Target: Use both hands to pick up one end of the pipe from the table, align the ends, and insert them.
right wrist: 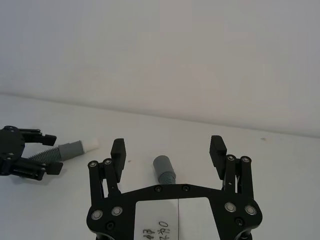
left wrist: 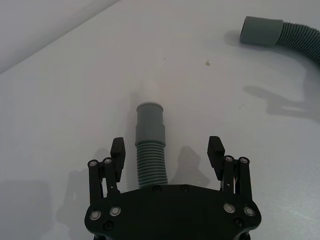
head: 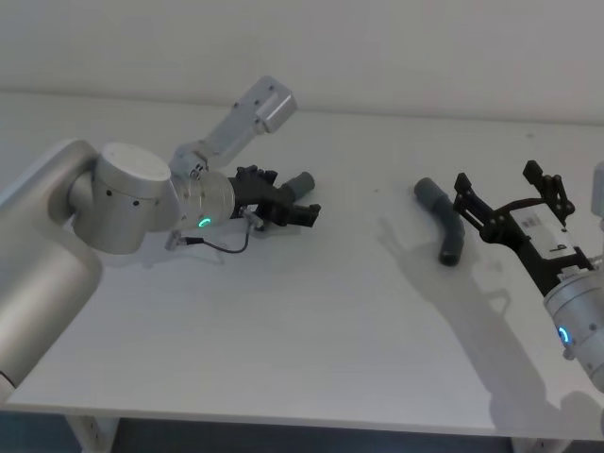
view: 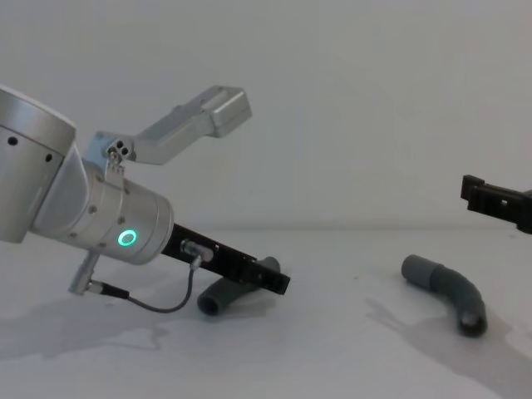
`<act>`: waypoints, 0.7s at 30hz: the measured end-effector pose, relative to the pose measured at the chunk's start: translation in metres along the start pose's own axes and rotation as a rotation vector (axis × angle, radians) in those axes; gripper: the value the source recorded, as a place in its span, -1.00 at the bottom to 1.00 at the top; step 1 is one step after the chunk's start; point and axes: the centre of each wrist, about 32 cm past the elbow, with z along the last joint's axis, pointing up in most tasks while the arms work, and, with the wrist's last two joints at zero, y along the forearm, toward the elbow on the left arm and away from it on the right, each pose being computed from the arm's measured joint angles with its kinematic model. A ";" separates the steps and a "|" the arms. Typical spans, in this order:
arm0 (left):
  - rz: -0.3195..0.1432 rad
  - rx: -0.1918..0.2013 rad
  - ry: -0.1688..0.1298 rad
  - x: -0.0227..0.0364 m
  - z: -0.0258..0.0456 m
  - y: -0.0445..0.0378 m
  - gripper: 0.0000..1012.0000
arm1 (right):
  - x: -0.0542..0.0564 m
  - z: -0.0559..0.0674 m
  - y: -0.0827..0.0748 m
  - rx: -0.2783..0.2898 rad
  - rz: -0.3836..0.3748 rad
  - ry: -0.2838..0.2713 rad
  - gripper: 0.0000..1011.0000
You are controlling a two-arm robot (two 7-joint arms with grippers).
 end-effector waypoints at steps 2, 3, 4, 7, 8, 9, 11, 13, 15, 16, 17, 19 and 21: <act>-0.002 0.001 -0.002 0.0016 -0.0007 -0.0017 0.98 | 0.000 0.000 0.000 0.000 0.000 0.000 0.98; -0.005 0.002 -0.002 0.0025 -0.0010 -0.0028 0.98 | 0.000 0.000 0.000 0.000 0.000 0.000 0.98; -0.005 0.002 -0.002 0.0025 -0.0010 -0.0028 0.98 | 0.000 0.000 0.000 0.000 0.000 0.000 0.98; -0.012 0.005 -0.001 0.0048 -0.0015 -0.0055 0.98 | 0.000 0.000 0.000 0.000 0.000 0.000 0.98; -0.012 0.005 -0.001 0.0048 -0.0015 -0.0055 0.98 | 0.000 0.000 0.000 0.000 0.000 0.000 0.98; -0.016 0.008 0.000 0.0058 -0.0017 -0.0068 0.98 | 0.000 0.000 0.000 0.000 0.000 0.000 0.98; -0.024 0.012 0.001 0.0074 -0.0019 -0.0085 0.98 | 0.000 0.000 0.000 0.000 0.000 0.000 0.98; -0.031 0.016 0.003 0.0087 -0.0018 -0.0102 0.98 | 0.000 0.000 0.000 0.000 0.000 0.000 0.98; -0.035 0.020 0.005 0.0099 -0.0019 -0.0115 0.98 | 0.000 0.000 0.000 0.000 0.000 0.000 0.98; -0.037 0.021 0.005 0.0104 -0.0018 -0.0119 0.98 | 0.000 0.000 0.000 0.000 0.000 0.000 0.98; -0.040 0.024 0.006 0.0117 -0.0016 -0.0129 0.98 | 0.000 0.000 0.000 0.000 0.000 0.000 0.98; -0.044 0.025 0.006 0.0124 -0.0014 -0.0136 0.98 | 0.000 0.000 0.000 0.000 0.000 0.000 0.98; -0.048 0.030 0.008 0.0141 -0.0013 -0.0148 0.98 | 0.000 0.000 0.000 0.000 0.000 0.000 0.98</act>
